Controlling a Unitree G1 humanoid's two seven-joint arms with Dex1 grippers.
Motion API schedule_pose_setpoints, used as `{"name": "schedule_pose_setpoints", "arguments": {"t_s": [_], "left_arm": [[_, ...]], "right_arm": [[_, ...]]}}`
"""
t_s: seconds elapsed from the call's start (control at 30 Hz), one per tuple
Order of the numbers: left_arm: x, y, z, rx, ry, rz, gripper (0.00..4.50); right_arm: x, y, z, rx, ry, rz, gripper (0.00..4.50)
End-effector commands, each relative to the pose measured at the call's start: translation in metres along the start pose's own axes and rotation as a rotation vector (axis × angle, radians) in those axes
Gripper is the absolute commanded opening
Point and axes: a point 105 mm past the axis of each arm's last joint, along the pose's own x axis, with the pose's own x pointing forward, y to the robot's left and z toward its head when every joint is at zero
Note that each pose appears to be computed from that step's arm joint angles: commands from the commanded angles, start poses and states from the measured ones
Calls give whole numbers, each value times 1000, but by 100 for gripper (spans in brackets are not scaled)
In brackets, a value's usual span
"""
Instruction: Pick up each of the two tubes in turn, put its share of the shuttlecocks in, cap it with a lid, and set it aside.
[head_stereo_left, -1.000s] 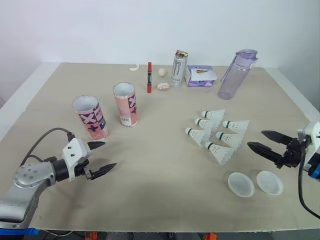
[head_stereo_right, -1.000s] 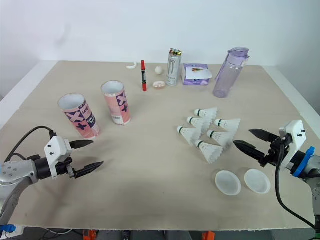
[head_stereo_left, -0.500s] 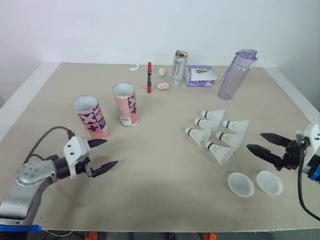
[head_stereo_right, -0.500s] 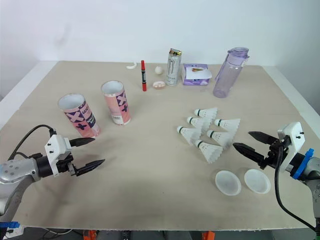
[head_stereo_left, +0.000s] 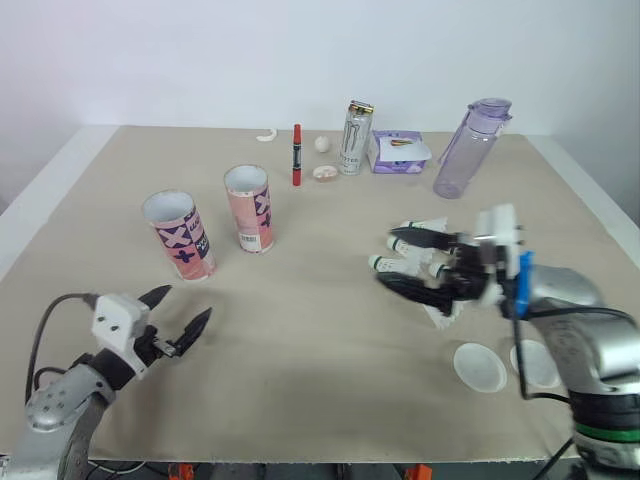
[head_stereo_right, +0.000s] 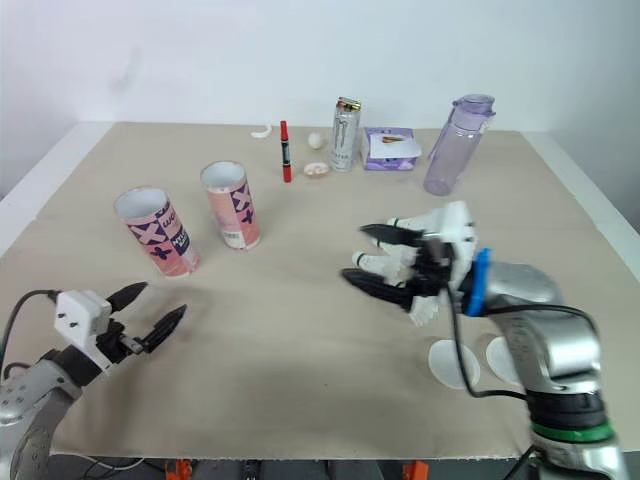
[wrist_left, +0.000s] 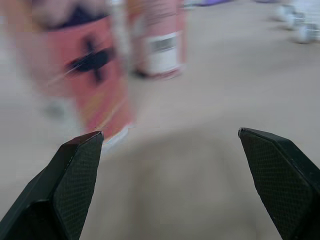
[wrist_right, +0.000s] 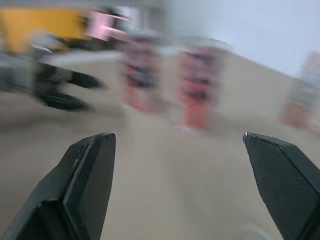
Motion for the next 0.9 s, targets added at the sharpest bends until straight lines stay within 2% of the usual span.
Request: {"name": "schedule_pose_setpoints", "arguments": {"t_s": [0.03, 0.4, 0.9], "left_arm": [[-2, 25, 1, 1, -21, 96, 450], [38, 47, 1, -5, -10, -66, 450], [86, 61, 1, 45, 10, -119, 450]], "right_arm": [[32, 17, -9, 22, -15, 148, 438], [46, 6, -21, -66, -14, 154, 438], [44, 7, -24, -99, 0, 120, 438]]}}
